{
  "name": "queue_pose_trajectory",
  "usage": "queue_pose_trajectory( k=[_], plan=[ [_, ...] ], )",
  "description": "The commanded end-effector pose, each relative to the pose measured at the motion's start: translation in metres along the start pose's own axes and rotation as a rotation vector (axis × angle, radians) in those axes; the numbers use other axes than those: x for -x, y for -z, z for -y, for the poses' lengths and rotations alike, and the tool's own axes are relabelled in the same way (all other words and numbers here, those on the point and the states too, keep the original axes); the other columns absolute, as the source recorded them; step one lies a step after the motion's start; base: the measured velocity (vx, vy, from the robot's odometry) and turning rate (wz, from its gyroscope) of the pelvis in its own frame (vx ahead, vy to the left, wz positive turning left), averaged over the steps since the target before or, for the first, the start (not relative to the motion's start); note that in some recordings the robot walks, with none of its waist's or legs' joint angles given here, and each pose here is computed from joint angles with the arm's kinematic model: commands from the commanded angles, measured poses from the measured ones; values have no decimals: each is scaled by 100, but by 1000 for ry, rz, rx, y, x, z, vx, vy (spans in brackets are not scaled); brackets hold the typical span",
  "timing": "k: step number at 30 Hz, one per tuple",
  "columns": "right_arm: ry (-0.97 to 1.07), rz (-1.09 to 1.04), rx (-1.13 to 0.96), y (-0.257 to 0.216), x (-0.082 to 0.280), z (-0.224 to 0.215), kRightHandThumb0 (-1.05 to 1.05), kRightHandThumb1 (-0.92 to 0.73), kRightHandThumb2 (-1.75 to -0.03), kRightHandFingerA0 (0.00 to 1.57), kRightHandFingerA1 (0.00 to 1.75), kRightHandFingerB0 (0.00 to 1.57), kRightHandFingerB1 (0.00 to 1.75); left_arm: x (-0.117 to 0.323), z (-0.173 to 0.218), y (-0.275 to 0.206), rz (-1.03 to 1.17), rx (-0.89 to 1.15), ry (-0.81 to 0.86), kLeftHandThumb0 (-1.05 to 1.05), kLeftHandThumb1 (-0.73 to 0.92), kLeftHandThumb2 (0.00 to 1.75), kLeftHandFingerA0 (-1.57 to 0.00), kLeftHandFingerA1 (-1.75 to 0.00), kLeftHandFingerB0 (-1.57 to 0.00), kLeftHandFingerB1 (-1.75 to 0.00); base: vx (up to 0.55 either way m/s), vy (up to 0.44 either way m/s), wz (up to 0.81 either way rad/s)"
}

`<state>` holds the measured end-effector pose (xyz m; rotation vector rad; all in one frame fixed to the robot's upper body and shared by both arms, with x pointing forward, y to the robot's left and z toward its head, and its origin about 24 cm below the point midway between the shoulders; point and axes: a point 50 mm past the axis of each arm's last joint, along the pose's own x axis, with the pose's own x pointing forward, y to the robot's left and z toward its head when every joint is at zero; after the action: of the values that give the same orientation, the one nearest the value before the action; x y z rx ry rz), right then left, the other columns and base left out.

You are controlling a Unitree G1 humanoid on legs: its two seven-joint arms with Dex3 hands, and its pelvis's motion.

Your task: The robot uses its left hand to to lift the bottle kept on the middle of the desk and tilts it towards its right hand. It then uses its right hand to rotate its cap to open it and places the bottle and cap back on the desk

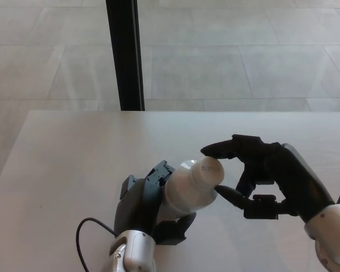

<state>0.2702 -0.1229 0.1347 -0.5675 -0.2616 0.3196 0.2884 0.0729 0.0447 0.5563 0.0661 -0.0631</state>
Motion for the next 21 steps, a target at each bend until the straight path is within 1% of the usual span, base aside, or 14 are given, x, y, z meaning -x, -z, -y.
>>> queue_pose_trajectory(
  k=[1,3,4,6,7,10,12,14,16,17,18,19,20,21],
  plan=[
    [27,56,18,-6,0,0,-26,-64,-60,92,121,57,41,4,3,16,-101,-36,19,7,73,108,-71,-175,-67,-147,0,0,0],
    [27,57,19,-5,0,0,-26,-64,-60,92,121,57,41,4,3,16,-101,-36,19,7,73,108,-71,-175,-67,-147,0,0,0],
    [27,57,11,-5,0,0,-26,-64,-60,92,122,56,41,4,3,17,-93,-48,14,7,74,104,-71,-175,-67,-146,0,0,0],
    [27,56,3,-6,0,1,-25,-64,-60,92,125,57,43,3,2,17,-88,-51,12,7,74,104,-71,-175,-67,-147,0,0,0],
    [29,53,1,-5,0,1,-25,-65,-60,89,131,62,44,3,2,17,-92,-37,13,5,75,104,-71,-175,-66,-147,0,0,0],
    [29,52,20,-3,1,2,-26,-64,-62,89,134,66,48,3,1,17,-93,-46,8,4,74,104,-72,-175,-67,-146,0,0,0],
    [26,50,22,-2,1,2,-25,-64,-60,90,133,66,48,3,1,18,-93,-51,5,5,73,106,-73,-175,-68,-146,0,0,0],
    [25,50,32,-2,1,2,-24,-64,-60,90,137,69,48,3,2,18,-94,-61,2,5,73,105,-73,-175,-69,-146,0,0,0],
    [23,47,40,-3,1,2,-24,-63,-62,88,144,72,50,4,2,18,-98,-48,3,4,74,104,-73,-175,-69,-144,0,0,0],
    [19,48,44,-2,1,2,-26,-64,-64,84,151,80,56,4,2,18,-96,-60,3,4,75,100,-74,-175,-69,-141,0,0,0],
    [14,33,54,-1,1,2,-27,-64,-63,81,158,86,58,4,3,19,-99,-54,2,4,78,96,-72,-175,-67,-141,0,0,0],
    [13,31,55,-1,1,2,-27,-64,-63,81,158,86,58,4,3,19,-99,-53,2,4,78,96,-72,-175,-67,-141,0,0,0],
    [3,17,77,-1,1,3,-25,-64,-62,83,164,91,60,4,2,19,-101,-54,2,5,74,101,-72,-175,-68,-146,0,0,0],
    [-4,10,93,-1,1,3,-25,-65,-63,85,167,91,60,5,2,20,-97,-60,0,5,73,102,-72,-175,-69,-146,0,0,0]
  ],
)
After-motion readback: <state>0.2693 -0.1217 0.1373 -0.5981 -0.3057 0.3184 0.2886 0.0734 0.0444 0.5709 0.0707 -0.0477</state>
